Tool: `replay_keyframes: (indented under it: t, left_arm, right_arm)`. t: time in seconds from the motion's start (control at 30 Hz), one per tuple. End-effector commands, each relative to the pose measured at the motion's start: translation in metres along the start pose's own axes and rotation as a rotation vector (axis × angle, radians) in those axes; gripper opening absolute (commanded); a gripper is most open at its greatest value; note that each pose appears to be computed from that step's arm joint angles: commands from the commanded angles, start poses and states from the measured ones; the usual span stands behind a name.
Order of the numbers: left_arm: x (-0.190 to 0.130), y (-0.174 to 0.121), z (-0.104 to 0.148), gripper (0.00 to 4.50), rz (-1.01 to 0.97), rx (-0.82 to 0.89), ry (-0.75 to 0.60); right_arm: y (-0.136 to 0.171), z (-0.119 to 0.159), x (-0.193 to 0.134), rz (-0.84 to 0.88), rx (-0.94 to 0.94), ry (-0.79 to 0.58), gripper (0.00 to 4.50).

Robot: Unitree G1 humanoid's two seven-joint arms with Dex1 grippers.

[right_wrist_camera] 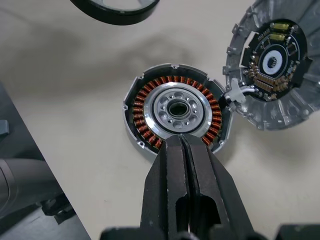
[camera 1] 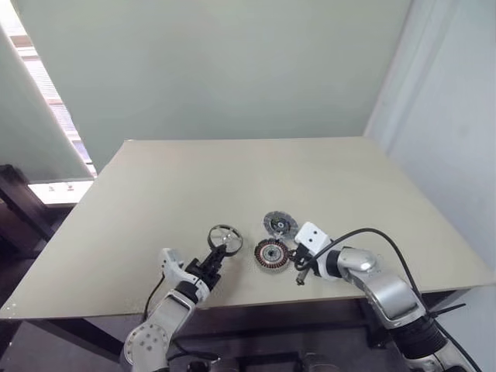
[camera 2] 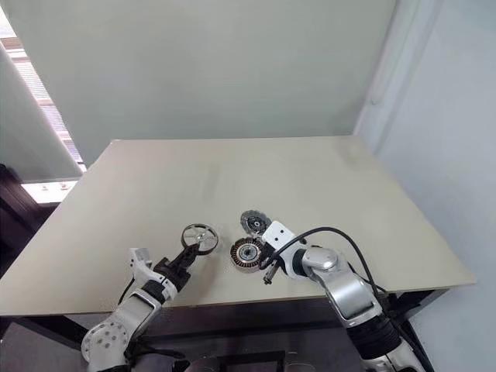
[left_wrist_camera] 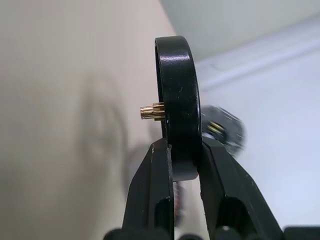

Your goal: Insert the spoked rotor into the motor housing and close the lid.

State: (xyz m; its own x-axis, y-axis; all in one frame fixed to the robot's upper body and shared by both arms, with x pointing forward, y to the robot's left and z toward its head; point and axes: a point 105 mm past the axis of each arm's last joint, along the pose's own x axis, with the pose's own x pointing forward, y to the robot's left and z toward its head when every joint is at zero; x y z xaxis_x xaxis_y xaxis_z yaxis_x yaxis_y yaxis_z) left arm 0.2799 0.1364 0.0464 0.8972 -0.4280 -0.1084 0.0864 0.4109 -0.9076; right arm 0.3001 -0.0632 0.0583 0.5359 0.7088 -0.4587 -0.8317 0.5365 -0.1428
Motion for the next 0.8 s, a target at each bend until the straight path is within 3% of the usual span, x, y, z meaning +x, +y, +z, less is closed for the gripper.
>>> replay_keyframes:
  t: [0.03,0.33,0.63,0.8]
  left_arm:
    - [0.009,-0.034,-0.01,0.62,-0.147,-0.017,0.06]
    - [0.021,-0.034,-0.021,0.62,-0.15,-0.022,0.111]
    - [0.005,-0.019,0.032,0.62,-0.096,0.023,-0.067]
    - [0.002,-0.018,0.04,0.62,-0.087,0.032,-0.106]
  right_arm:
    - [-0.007,0.009,-0.006,-0.037,-0.013,-0.04,0.0]
    - [-0.01,0.006,-0.011,-0.065,-0.009,-0.033,0.0]
    - [0.002,0.023,0.008,-0.051,-0.005,-0.114,0.0]
    - [0.004,0.029,0.031,-0.048,0.006,-0.135,0.0]
